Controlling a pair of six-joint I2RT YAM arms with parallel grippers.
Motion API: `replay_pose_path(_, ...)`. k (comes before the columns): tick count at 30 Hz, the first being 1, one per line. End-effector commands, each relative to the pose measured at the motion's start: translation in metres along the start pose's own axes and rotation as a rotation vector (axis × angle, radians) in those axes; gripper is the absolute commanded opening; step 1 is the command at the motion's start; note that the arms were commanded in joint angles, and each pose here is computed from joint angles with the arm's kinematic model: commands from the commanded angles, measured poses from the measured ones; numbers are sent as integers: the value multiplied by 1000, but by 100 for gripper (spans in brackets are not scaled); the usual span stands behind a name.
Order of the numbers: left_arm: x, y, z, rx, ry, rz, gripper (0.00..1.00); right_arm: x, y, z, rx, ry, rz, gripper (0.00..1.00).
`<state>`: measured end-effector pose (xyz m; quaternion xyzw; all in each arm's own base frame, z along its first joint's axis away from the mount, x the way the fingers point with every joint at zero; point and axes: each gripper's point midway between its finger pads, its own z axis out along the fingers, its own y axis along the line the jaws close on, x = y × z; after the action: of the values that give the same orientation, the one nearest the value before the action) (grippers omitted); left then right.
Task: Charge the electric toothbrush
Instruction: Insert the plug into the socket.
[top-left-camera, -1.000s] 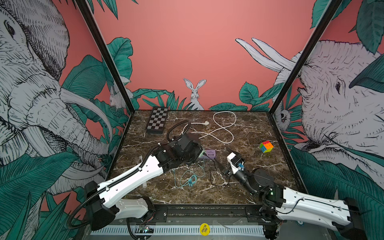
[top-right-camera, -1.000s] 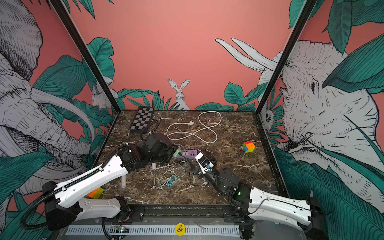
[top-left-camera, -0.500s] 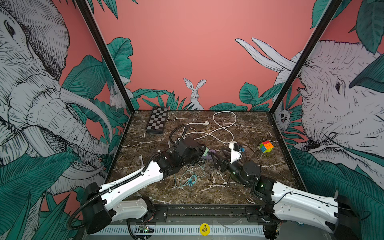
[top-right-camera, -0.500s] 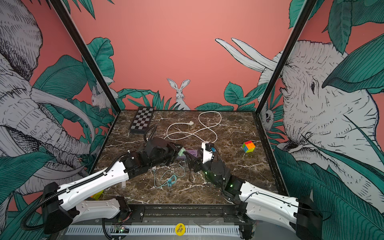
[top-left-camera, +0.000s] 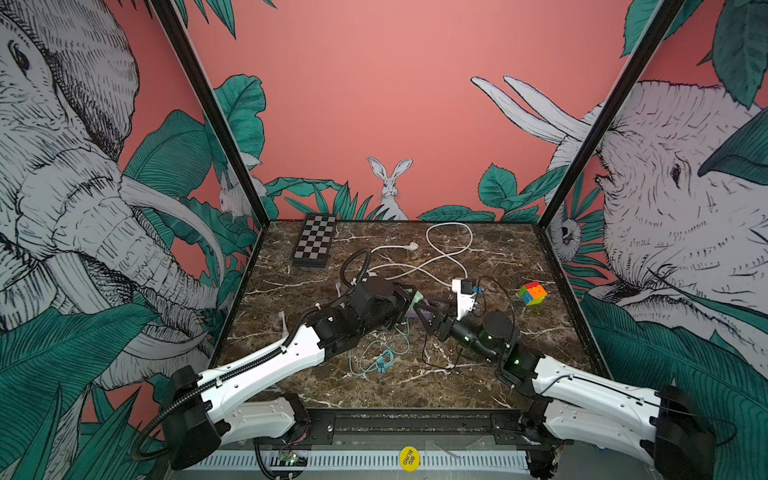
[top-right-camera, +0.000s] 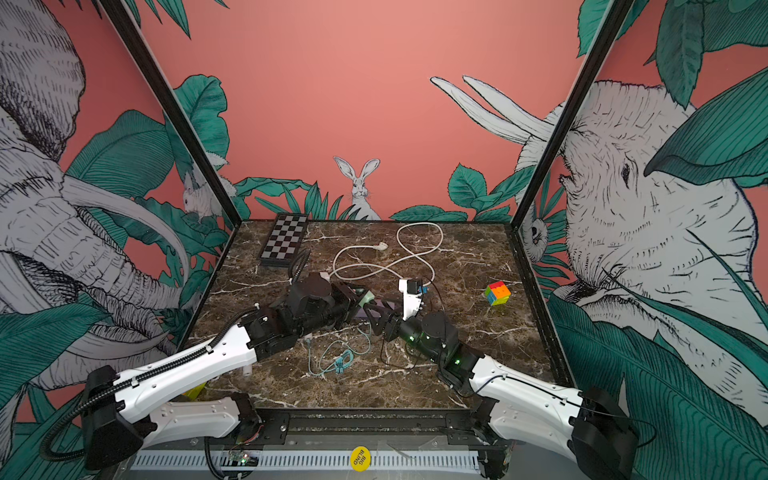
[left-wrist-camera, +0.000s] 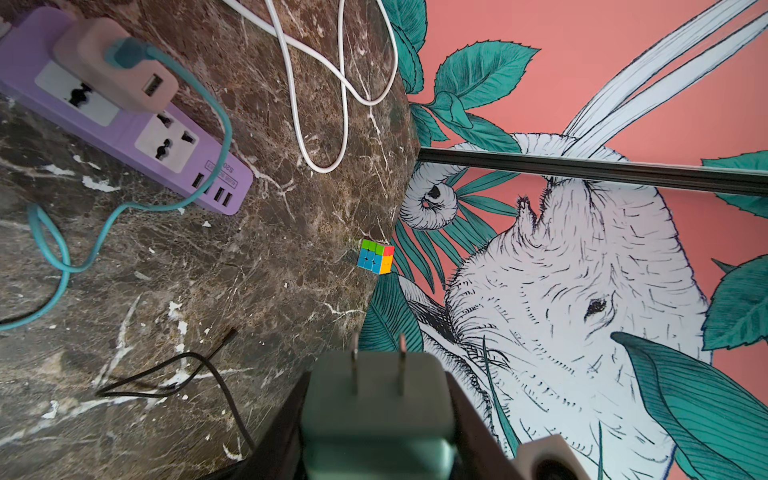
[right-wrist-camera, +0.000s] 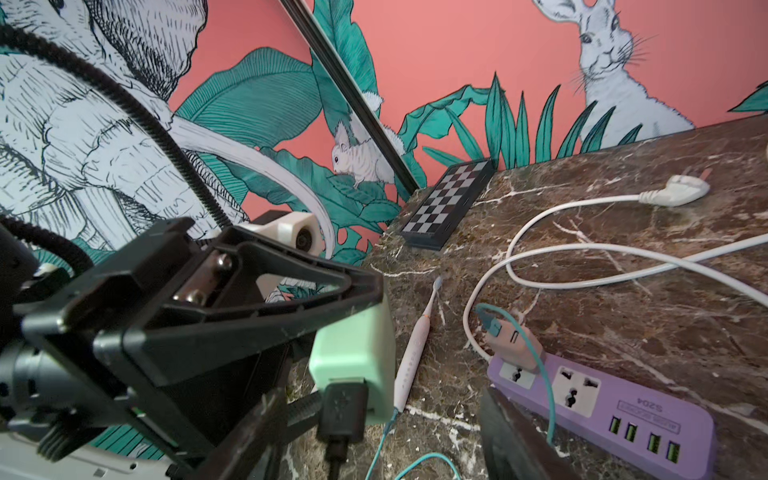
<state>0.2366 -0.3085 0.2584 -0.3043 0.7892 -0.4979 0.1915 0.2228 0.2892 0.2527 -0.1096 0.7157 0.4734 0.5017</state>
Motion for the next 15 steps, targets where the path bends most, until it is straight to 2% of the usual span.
replay_pose_path(1, 1, -9, -6, 32, 2, -23, 0, -18, 20, 4, -72, -38, -35, 67)
replay_pose_path(4, 3, -8, -4, 24, 9, -25, 0, -17, 19, 8, -75, -39, -45, 59)
replay_pose_path(8, 6, -8, -2, 23, 18, -29, 0, -15, 17, 13, -69, -38, -67, 56)
replay_pose_path(15, 8, -7, 0, 18, 23, -25, 0, -23, 23, 19, -80, -67, -106, 44)
